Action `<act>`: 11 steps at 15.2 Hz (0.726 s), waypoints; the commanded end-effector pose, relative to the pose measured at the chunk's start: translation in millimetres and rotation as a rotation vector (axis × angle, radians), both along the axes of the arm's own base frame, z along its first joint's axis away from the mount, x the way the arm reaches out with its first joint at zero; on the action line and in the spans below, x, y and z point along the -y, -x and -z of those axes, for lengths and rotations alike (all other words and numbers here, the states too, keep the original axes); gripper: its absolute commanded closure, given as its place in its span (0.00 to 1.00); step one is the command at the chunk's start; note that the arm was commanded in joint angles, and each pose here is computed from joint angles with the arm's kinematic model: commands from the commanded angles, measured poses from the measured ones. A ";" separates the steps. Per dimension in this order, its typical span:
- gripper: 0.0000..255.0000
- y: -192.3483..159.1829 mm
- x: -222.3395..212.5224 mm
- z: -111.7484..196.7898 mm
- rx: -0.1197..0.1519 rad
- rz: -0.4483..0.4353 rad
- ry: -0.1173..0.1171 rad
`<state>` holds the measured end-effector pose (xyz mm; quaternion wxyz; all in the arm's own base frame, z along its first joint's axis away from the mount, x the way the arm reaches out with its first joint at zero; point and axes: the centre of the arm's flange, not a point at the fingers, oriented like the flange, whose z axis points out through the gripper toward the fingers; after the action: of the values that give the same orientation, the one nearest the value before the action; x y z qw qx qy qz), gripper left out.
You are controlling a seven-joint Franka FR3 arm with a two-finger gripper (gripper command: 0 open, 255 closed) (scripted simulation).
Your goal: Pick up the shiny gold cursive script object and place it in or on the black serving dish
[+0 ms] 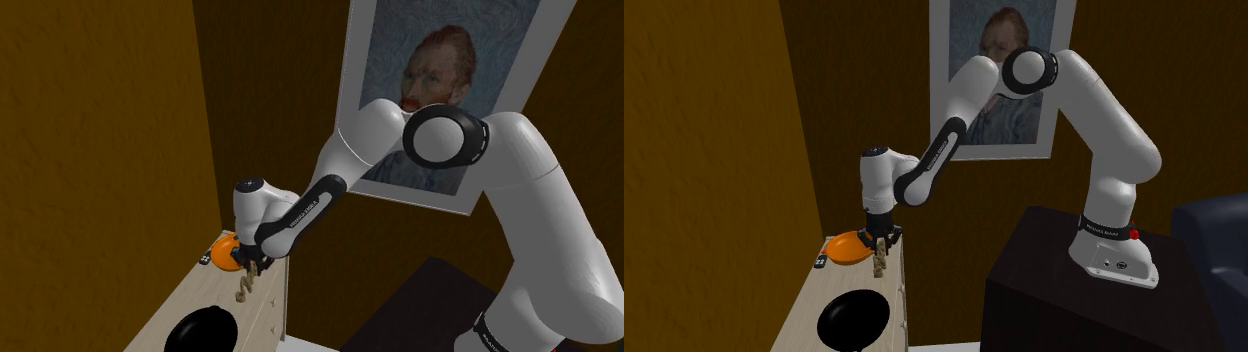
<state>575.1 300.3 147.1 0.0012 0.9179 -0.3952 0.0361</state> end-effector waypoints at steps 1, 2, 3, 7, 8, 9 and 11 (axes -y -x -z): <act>1.00 0.1 0.9 -9.4 0.000 0.000 0.000; 1.00 0.1 0.9 -14.6 0.000 0.000 0.000; 1.00 0.1 0.9 -19.9 0.000 0.000 0.000; 1.00 0.1 0.9 -41.0 0.000 0.000 0.000; 1.00 0.1 0.9 -46.3 0.000 0.000 0.000; 1.00 0.1 0.9 -51.6 0.000 0.000 0.000; 1.00 0.1 0.9 -61.7 0.000 0.000 0.000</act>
<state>574.8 298.6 202.8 0.0012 0.9179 -0.3952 0.0361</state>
